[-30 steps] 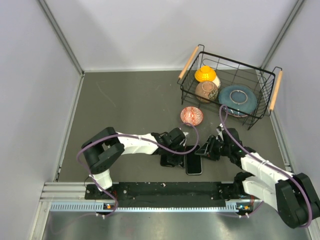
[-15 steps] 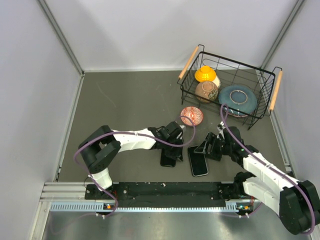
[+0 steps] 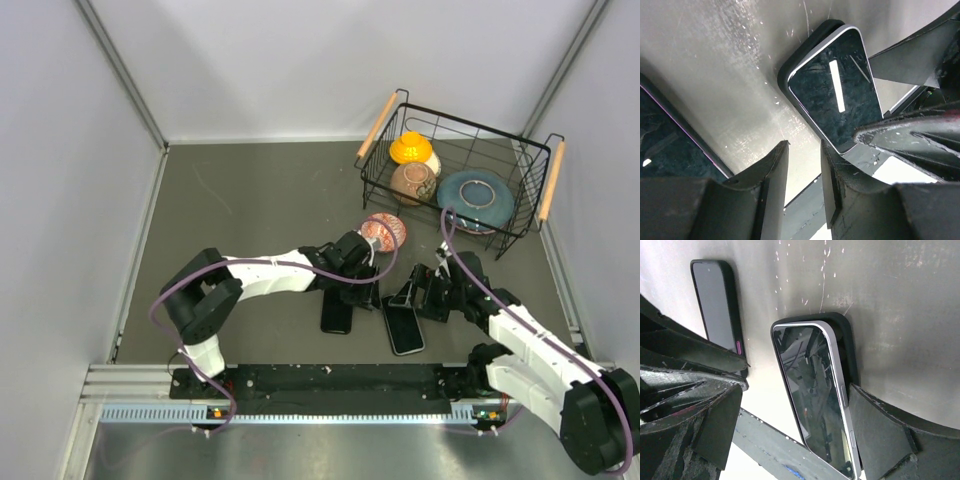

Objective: Put the phone into the phone case

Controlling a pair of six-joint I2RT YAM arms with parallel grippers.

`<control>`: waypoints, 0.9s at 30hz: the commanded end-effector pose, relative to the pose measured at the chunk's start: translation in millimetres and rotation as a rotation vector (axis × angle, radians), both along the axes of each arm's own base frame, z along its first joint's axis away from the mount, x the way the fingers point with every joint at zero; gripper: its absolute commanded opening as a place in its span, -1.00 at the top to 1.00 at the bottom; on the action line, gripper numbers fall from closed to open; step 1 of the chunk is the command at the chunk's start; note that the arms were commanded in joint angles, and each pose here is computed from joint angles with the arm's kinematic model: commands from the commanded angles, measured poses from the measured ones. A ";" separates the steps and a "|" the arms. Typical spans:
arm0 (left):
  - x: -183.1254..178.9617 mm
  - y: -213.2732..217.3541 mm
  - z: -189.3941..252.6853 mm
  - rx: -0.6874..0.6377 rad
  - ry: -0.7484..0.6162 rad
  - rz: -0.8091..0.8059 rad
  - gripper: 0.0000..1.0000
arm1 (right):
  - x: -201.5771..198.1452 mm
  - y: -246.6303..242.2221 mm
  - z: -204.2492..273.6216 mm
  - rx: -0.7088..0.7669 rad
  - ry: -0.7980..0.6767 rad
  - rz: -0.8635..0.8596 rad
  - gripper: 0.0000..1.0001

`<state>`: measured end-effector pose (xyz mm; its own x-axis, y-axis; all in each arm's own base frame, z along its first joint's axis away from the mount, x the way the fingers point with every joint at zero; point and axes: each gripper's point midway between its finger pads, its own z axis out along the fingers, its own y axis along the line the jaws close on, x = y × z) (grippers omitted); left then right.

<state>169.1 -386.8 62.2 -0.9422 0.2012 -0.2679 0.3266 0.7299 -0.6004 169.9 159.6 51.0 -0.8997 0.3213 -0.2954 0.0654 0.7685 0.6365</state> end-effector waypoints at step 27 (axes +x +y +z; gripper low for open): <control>11.4 -36.9 -24.7 -0.076 0.044 -0.021 0.14 | 11.1 -34.0 12.8 -0.168 -0.059 -0.127 -0.97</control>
